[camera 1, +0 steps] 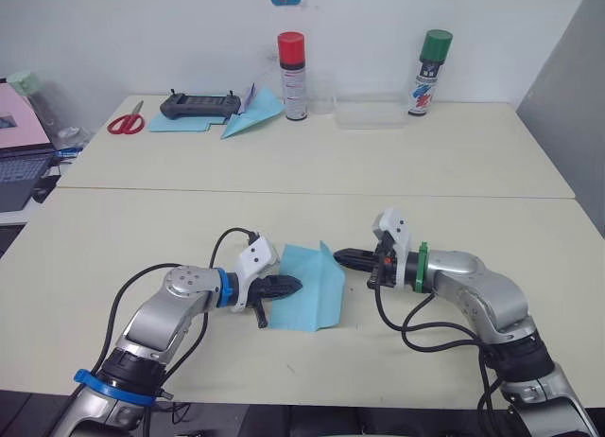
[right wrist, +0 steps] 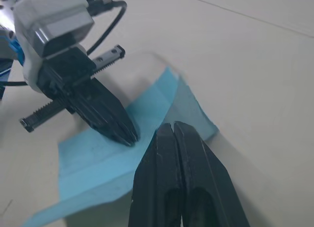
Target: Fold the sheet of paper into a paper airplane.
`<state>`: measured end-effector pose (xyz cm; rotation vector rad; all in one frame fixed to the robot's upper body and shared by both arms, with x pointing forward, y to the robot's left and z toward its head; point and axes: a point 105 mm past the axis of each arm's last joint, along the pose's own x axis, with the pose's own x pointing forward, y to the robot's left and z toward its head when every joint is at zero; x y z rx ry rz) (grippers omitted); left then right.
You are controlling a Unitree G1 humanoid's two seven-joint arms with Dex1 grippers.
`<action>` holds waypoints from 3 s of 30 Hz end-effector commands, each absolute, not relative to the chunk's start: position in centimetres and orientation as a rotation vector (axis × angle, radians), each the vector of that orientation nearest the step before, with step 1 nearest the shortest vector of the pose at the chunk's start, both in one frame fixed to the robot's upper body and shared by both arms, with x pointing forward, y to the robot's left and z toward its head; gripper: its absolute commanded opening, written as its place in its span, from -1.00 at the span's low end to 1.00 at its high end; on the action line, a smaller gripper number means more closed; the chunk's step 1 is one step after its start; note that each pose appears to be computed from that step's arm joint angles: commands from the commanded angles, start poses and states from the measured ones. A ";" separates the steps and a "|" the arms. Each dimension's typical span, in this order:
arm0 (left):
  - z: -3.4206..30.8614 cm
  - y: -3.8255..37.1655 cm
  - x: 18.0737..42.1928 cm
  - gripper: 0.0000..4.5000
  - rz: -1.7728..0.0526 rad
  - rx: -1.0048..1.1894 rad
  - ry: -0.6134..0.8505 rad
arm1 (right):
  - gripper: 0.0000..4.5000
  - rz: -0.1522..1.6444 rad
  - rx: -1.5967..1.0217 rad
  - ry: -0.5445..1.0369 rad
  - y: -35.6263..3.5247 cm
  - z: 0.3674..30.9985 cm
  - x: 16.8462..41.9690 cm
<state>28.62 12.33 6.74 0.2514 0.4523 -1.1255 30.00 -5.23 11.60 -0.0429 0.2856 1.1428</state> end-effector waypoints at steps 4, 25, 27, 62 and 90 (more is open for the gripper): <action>6.3 13.3 29.0 -1.00 -1.084 0.223 0.507 | -0.99 1.171 -0.039 0.274 -4.0 11.7 30.4; 6.5 13.8 29.2 -1.00 -1.071 0.236 0.511 | -0.99 1.120 -0.166 0.419 -8.2 7.9 29.7; 6.5 13.8 29.1 -1.00 -1.071 0.237 0.511 | -0.99 1.138 -0.140 0.421 -7.8 8.1 29.4; 6.8 15.7 29.6 -1.00 -0.984 0.277 0.513 | -0.99 1.262 -0.130 0.346 0.7 7.7 30.7; 11.3 14.7 28.6 -1.00 -1.033 0.269 0.340 | -0.99 1.211 -0.300 0.373 -0.7 5.9 31.9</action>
